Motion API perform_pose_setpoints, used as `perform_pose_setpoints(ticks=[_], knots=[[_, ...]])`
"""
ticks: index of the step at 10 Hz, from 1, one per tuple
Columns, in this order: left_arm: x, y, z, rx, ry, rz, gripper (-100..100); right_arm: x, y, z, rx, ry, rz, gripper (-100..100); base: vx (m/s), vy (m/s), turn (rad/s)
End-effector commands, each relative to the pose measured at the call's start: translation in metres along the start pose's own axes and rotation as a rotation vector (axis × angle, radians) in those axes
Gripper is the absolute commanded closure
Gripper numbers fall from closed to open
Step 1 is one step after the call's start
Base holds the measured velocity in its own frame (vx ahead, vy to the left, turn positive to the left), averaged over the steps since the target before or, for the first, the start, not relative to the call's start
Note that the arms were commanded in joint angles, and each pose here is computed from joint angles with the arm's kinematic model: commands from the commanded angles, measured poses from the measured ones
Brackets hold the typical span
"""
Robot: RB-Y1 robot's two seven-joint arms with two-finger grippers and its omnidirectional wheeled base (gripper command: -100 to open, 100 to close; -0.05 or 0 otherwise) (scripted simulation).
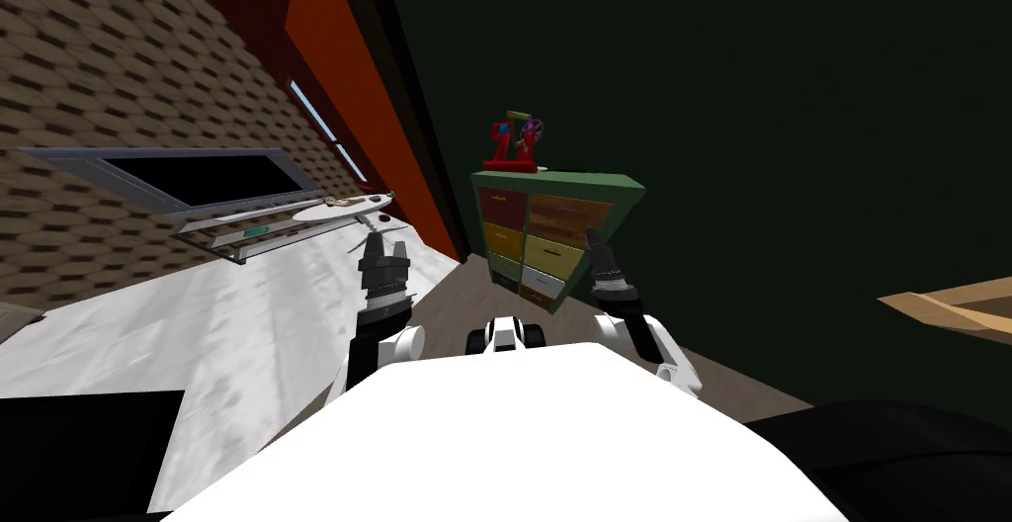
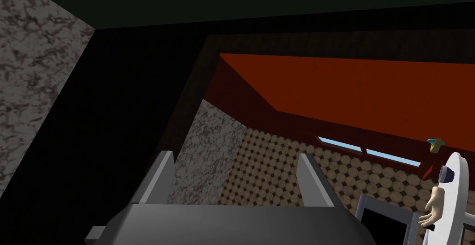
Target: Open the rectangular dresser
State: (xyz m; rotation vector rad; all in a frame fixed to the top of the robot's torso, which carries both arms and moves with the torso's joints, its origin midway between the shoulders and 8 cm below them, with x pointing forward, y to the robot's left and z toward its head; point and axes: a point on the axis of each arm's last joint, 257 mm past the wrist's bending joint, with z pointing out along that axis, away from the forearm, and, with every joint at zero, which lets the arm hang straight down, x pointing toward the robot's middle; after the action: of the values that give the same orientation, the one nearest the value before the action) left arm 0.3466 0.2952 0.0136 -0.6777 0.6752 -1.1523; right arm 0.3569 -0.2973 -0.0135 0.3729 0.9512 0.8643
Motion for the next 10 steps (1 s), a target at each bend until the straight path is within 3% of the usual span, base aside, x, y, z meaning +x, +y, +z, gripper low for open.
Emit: perform_pose_setpoints(ticks=[1, 6, 10], knots=[[0.000, 0.000, 0.000, 0.000, 0.000, 0.000, 0, -0.001, -0.018, -0.005, 0.038, 0.054, -0.177, -100, 0.137, 0.187, -0.060], [0.000, 0.000, 0.000, 0.000, 0.000, 0.000, 0, -0.017, -0.057, -0.016, 0.117, 0.158, -0.545, -100, 0.139, 0.216, -0.068], [0.000, 0.000, 0.000, 0.000, 0.000, 0.000, 0, -0.040, -0.094, -0.027, 0.179, 0.257, -0.864, -100, 0.146, 0.234, -0.072]])
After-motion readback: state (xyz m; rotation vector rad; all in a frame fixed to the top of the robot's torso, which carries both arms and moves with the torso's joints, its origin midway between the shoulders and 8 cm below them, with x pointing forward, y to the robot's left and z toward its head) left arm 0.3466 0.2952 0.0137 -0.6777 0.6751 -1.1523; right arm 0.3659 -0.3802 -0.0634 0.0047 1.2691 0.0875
